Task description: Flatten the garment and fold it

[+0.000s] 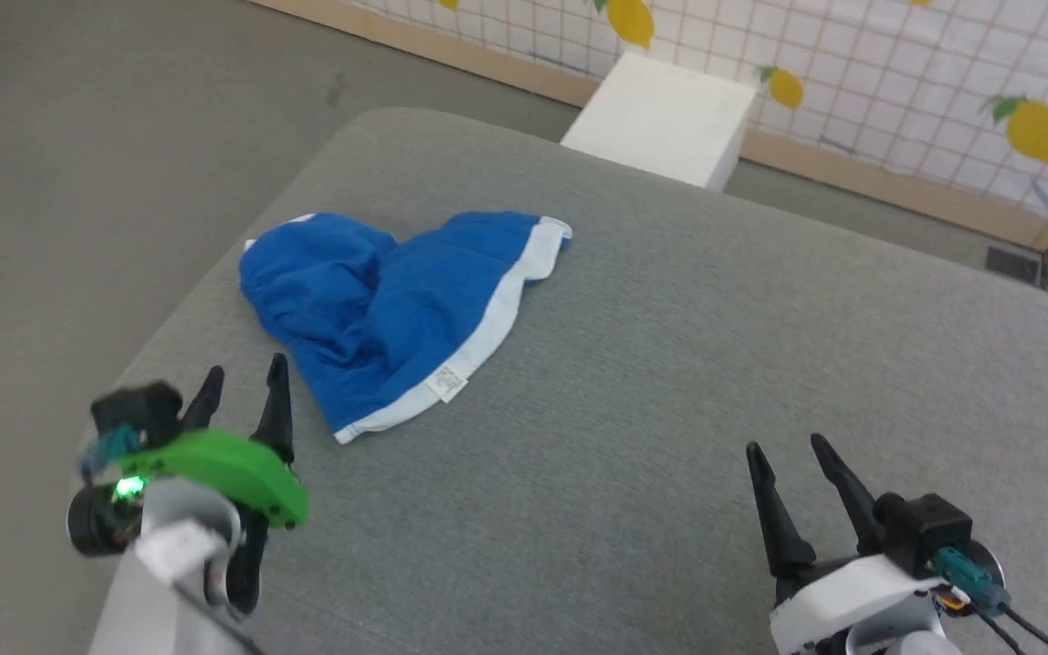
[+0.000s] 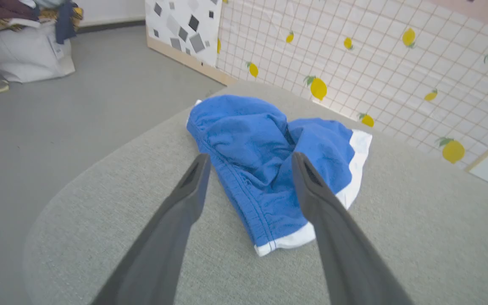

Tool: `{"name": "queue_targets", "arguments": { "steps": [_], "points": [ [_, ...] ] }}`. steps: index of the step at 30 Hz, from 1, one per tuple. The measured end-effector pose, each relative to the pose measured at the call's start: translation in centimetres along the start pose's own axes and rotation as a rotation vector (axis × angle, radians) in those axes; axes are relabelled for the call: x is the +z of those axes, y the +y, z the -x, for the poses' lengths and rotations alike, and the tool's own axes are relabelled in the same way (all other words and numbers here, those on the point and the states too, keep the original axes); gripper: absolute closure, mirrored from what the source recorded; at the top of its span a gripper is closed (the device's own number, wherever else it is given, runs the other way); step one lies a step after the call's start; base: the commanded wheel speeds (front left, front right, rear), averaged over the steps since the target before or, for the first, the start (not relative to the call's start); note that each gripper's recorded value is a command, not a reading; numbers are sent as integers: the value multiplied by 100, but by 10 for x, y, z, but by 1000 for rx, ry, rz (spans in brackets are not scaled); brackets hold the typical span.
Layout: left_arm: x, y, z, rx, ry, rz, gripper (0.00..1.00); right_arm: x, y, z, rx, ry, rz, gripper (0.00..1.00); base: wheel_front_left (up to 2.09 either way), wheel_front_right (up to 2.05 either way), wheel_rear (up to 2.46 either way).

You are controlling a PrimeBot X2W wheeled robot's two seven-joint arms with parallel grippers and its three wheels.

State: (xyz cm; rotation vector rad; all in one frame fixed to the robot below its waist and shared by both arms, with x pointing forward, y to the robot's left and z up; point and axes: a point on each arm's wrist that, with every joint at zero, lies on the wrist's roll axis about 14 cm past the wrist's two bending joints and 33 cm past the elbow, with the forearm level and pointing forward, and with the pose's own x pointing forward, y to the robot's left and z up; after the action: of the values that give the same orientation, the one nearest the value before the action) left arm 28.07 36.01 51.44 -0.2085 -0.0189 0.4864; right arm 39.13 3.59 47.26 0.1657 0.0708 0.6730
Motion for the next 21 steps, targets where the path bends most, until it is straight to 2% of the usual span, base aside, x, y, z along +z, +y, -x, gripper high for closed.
{"name": "queue_targets", "arguments": {
  "steps": [3, 9, 16, 18, 19, 20, 21],
  "points": [
    [-24, -9, -26, -20, 189, 38, 0, -1, -10, -3, -21, -1, 9, 0, 0, 0, 0],
    [-83, -21, -48, -30, 577, 50, 0, -8, -36, -1, -83, 20, 25, 0, 0, 0, 0],
    [-141, -18, -39, 5, 850, 6, 0, -18, -67, 9, -168, 46, 18, 0, 0, 0, 0],
    [-148, -16, -40, 25, 878, 4, 0, -21, -72, 12, -183, 52, 14, 0, 0, 0, 0],
    [-149, -14, -42, 39, 881, 2, 69, -22, -73, 13, -189, 54, 11, 0, 0, 0, 0],
    [-147, -15, -47, 38, 861, -1, 100, -23, -75, 14, -193, 56, 9, 0, 0, 0, 0],
    [-143, -15, -52, 40, 830, 7, 100, -23, -75, 15, -195, 56, 8, 0, 0, 0, 0]
  ]
}}
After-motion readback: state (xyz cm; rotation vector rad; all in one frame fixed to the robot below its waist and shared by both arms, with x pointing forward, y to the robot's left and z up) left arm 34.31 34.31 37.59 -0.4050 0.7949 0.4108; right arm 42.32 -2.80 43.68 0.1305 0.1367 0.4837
